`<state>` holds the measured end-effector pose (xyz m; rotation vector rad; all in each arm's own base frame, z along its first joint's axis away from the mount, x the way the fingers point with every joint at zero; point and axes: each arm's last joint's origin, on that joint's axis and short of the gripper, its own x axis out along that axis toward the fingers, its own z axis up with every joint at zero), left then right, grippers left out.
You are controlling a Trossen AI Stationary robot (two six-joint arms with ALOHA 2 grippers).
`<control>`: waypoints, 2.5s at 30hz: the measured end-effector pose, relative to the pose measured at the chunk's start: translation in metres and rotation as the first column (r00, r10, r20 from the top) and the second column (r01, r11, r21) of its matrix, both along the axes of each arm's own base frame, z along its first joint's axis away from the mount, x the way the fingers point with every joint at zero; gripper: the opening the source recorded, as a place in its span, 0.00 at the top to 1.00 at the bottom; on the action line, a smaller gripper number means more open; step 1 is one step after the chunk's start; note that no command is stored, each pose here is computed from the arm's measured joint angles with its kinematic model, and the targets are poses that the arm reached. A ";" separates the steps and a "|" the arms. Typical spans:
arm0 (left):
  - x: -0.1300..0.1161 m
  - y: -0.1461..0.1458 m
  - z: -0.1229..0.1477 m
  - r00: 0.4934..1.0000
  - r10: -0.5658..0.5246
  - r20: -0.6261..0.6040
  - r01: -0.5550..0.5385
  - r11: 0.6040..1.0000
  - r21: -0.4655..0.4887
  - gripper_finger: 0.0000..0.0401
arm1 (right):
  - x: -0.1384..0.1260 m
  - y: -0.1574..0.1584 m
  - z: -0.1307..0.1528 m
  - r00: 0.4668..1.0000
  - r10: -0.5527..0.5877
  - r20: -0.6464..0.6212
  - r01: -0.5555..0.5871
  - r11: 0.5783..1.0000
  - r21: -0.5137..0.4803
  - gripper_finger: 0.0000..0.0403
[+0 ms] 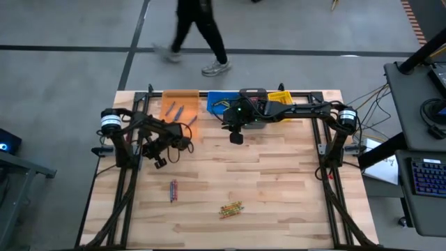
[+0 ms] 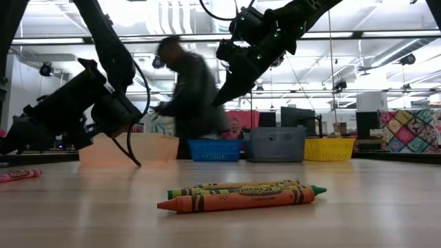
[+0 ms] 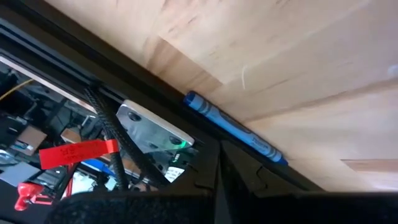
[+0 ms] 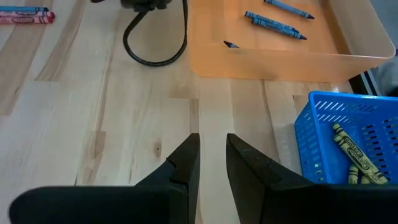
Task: Sort crayons
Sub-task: Put the blue crayon into the orange bin
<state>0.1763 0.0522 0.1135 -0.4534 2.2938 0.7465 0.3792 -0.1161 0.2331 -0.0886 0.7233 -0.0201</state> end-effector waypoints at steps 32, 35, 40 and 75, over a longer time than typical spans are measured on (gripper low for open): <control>-0.007 -0.011 0.047 0.869 0.169 0.464 -0.227 0.971 0.071 1.00 | -0.001 0.000 -0.001 1.000 -0.004 -0.004 0.004 1.000 0.006 0.83; -0.018 -0.019 0.049 0.853 0.230 0.469 -0.327 0.935 0.137 1.00 | -0.001 0.000 -0.002 1.000 -0.003 -0.004 0.004 1.000 0.006 0.83; -0.018 -0.024 0.050 0.837 0.197 0.510 -0.373 0.888 0.270 1.00 | 0.000 0.000 -0.001 1.000 0.003 0.007 -0.003 1.000 -0.006 0.83; 0.003 -0.035 0.020 0.917 0.290 0.274 -0.399 0.687 0.607 1.00 | 0.006 -0.002 0.007 0.994 -0.027 0.104 0.027 1.000 0.003 0.83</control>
